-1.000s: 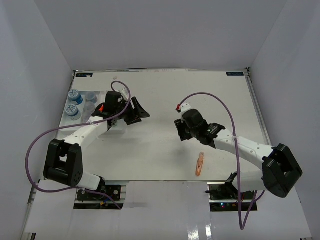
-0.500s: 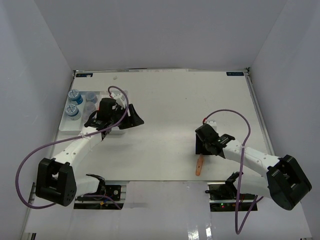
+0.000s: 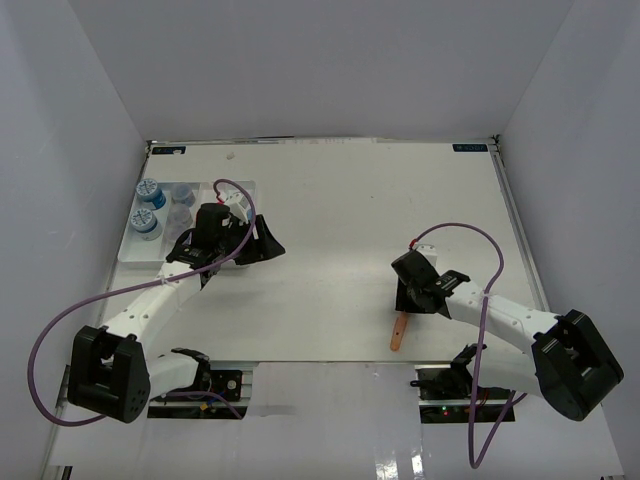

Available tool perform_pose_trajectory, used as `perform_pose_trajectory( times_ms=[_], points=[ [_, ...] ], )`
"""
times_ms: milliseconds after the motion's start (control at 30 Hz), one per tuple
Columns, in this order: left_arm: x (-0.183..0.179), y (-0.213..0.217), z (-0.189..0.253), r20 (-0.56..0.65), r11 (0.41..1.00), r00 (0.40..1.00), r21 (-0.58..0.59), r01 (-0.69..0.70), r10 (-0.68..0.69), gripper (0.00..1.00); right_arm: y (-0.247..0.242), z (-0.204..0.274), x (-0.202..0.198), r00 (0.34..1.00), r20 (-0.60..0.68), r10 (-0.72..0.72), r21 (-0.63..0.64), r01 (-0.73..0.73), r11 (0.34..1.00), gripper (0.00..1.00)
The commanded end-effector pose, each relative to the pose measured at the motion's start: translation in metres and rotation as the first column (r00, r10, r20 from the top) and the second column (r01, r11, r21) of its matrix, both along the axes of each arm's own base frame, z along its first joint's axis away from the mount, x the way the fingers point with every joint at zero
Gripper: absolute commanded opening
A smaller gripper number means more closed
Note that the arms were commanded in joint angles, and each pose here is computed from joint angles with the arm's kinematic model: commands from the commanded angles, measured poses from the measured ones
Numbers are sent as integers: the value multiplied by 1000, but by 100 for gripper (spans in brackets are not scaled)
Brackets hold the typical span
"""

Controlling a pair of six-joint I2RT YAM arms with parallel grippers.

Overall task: Sort the stationery into containers
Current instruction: Move the pen to the center of the board.

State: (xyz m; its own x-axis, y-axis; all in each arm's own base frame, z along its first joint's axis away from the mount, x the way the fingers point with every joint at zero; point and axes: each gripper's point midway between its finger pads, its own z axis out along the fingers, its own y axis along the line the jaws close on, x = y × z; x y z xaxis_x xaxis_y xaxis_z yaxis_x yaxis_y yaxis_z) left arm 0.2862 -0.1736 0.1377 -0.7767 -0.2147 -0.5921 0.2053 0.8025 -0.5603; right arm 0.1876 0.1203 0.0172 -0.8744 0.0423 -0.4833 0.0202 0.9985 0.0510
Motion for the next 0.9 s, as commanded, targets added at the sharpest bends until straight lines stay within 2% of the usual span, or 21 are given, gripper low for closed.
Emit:
perform_pose_trajectory(
  times_ms=[0, 133, 233, 433, 600, 867],
  points=[
    [2, 2, 11, 52, 1000, 999, -2, -1, 1, 74, 8, -7, -9, 999, -40, -4, 56, 7, 998, 46],
    [2, 3, 8, 43, 1000, 999, -2, -4, 4, 74, 12, -6, -11, 999, -50, 14, 74, -10, 997, 40],
    [2, 2, 8, 41, 1000, 999, -2, -3, 3, 74, 16, -6, -12, 998, -56, 25, 85, -20, 996, 27],
    [3, 1, 4, 26, 1000, 1000, -4, 4, -4, 74, 24, -2, -4, 999, -32, 31, 109, -27, 994, 14],
    [3, 3, 4, 28, 1000, 1000, 1, -3, 3, 74, 36, 10, 19, 999, 8, 51, 94, -51, 994, 12],
    [5, 5, 2, 29, 1000, 1000, 11, -10, 9, 74, 76, 31, 92, 997, 73, -6, 61, 1, 998, 15]
  ],
)
